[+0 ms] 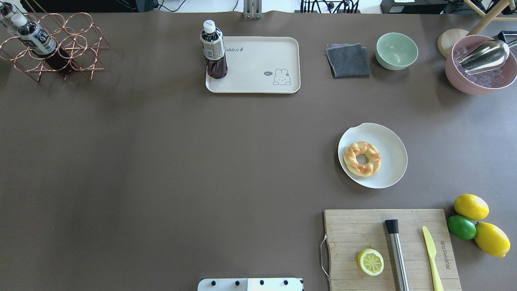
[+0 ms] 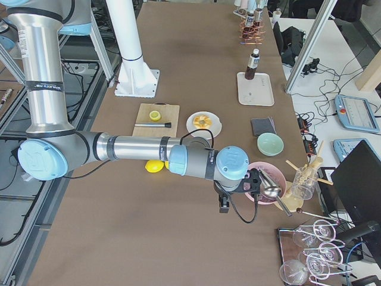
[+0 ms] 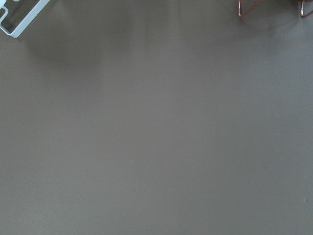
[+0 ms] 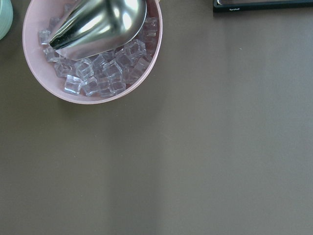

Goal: Place donut on tray

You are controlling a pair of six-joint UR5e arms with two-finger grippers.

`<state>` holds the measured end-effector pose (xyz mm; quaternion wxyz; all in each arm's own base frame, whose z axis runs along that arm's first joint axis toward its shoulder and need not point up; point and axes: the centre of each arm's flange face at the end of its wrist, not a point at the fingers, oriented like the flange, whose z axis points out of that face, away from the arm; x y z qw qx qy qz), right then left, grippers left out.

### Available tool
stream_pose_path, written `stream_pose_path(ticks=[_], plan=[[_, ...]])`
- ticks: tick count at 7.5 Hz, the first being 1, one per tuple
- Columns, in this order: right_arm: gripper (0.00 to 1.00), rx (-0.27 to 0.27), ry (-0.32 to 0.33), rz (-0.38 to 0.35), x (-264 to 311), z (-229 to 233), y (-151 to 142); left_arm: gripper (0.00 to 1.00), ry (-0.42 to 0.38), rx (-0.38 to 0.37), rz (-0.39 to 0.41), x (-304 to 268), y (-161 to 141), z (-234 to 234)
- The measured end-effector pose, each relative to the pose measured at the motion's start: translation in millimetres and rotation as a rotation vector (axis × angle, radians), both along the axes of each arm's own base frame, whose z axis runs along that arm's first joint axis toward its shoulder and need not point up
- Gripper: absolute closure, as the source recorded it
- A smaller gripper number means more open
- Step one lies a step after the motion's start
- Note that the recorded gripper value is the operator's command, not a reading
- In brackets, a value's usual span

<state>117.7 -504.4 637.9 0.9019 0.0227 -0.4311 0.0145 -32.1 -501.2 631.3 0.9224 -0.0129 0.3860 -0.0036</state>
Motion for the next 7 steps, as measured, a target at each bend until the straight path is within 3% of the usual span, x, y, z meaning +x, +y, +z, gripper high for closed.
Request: stream_pose_path(ticks=[2,7], plan=[[0.0,-0.018,0.01,0.017,-20.3,-25.3,2.1,0.02,0.0,0.001,0.0,0.2,0.1,-0.3],[0.0,-0.151,-0.011,0.108,-117.2,-127.5,7.0,0.02,0.002,0.015,0.017,8.6,-1.6,-5.0]])
